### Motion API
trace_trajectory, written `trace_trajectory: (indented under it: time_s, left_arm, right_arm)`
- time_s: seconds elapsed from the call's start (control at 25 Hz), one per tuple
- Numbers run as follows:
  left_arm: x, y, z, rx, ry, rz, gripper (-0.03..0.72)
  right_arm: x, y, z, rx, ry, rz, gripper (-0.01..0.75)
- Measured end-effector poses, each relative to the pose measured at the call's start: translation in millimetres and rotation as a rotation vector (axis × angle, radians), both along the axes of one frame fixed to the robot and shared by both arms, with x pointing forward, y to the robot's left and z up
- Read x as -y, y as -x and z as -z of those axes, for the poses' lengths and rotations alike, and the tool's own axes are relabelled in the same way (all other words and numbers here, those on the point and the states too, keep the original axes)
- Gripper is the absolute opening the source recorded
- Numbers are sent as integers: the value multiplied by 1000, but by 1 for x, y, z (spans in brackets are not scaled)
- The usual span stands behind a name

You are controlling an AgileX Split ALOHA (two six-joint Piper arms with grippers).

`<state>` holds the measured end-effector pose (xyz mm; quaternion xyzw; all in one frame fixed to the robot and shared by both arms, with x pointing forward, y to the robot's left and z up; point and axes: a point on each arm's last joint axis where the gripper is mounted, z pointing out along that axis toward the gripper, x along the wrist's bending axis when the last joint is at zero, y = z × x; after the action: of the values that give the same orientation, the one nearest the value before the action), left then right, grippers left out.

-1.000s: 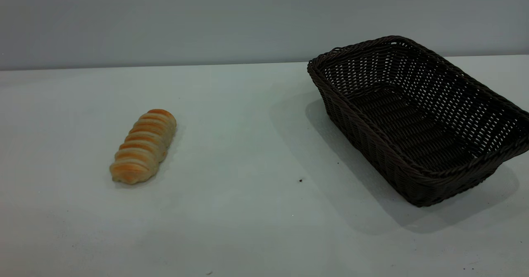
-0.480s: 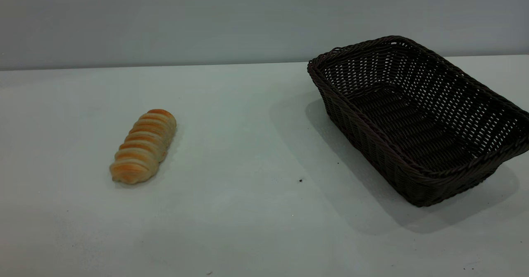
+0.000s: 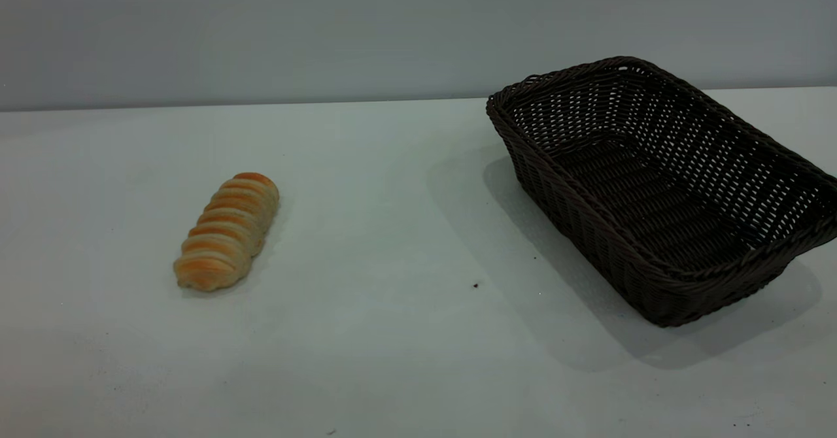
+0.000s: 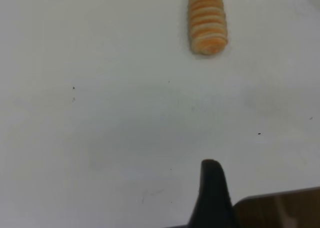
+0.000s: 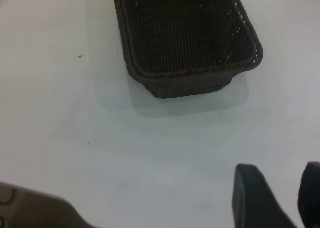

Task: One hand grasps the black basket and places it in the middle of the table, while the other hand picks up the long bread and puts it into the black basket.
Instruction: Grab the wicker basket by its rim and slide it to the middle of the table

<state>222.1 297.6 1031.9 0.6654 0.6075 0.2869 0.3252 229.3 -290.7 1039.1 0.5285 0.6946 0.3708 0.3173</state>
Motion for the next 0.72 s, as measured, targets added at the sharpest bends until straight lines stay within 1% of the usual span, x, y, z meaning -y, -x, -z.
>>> trace_trajectory:
  time_s: [0.48,0.56,0.72]
  left_arm:
    - [-1,-2,-2,-7,-5,-14,568]
    - [-1,-9,-8,-10,-6,-18,568]
    - [0,-40,-30,-38,-12,-17,568]
  right_arm:
    - [-1,-2,-2,-15,-16,-1,244]
    - [-2,-11,-8,-42,-24,3,269]
    - [-7,-45,-24,-109,-50,9,382]
